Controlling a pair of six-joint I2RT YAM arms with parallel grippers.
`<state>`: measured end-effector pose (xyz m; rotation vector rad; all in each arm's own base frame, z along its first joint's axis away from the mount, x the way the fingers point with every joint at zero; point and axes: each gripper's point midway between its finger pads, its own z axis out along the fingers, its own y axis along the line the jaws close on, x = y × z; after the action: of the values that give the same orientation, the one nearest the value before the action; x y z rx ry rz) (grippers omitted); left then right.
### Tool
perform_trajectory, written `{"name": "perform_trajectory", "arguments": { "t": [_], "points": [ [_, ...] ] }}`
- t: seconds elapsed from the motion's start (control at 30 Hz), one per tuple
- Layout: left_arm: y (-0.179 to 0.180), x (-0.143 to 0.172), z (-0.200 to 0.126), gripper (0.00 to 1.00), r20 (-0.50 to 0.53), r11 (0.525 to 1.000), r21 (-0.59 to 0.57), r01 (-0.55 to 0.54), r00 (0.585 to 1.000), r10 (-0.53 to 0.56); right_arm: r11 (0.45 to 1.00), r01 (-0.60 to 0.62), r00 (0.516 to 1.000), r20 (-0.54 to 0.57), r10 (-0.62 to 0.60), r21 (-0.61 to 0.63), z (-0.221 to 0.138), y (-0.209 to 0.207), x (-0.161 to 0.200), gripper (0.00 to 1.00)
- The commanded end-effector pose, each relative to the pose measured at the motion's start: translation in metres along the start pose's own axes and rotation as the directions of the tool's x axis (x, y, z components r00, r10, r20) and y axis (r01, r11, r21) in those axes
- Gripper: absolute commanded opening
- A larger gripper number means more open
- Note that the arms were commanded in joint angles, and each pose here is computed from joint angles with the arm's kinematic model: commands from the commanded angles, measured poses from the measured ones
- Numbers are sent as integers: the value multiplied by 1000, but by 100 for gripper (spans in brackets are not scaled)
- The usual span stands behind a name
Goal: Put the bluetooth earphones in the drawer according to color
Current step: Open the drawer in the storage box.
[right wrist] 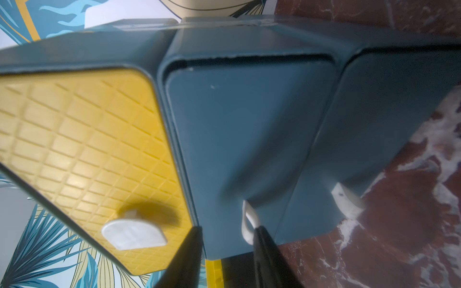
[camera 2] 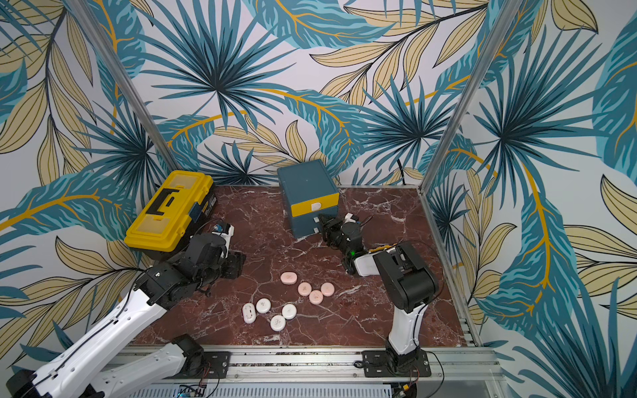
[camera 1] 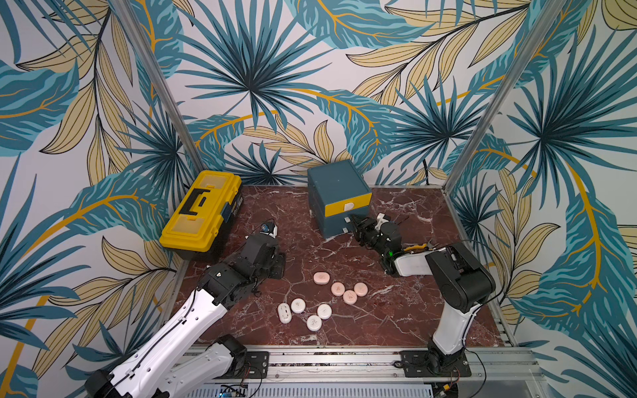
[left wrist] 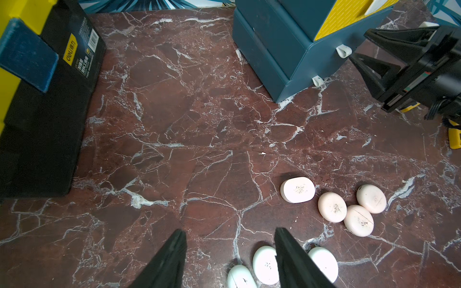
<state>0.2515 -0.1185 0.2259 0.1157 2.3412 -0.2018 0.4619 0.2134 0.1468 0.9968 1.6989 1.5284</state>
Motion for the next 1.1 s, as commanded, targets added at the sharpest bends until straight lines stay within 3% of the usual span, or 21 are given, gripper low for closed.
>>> {"name": "perform_trajectory", "arguments": {
  "t": [0.0,0.73,0.97,1.07],
  "points": [
    [2,2,5,61,-2,1000,-7,-5,1000,5,999,-7,1000,-26,8,39,7,-12,7,40],
    [5,5,2,61,2,1000,-17,-6,1000,6,997,-16,1000,-7,17,74,18,-18,3,33],
    [5,5,2,61,3,1000,-14,-7,1000,7,996,-21,1000,0,21,89,19,-23,2,22],
    [6,5,2,61,3,1000,-17,-6,1000,6,996,-21,1000,4,21,90,20,-22,1,13]
  ]
}}
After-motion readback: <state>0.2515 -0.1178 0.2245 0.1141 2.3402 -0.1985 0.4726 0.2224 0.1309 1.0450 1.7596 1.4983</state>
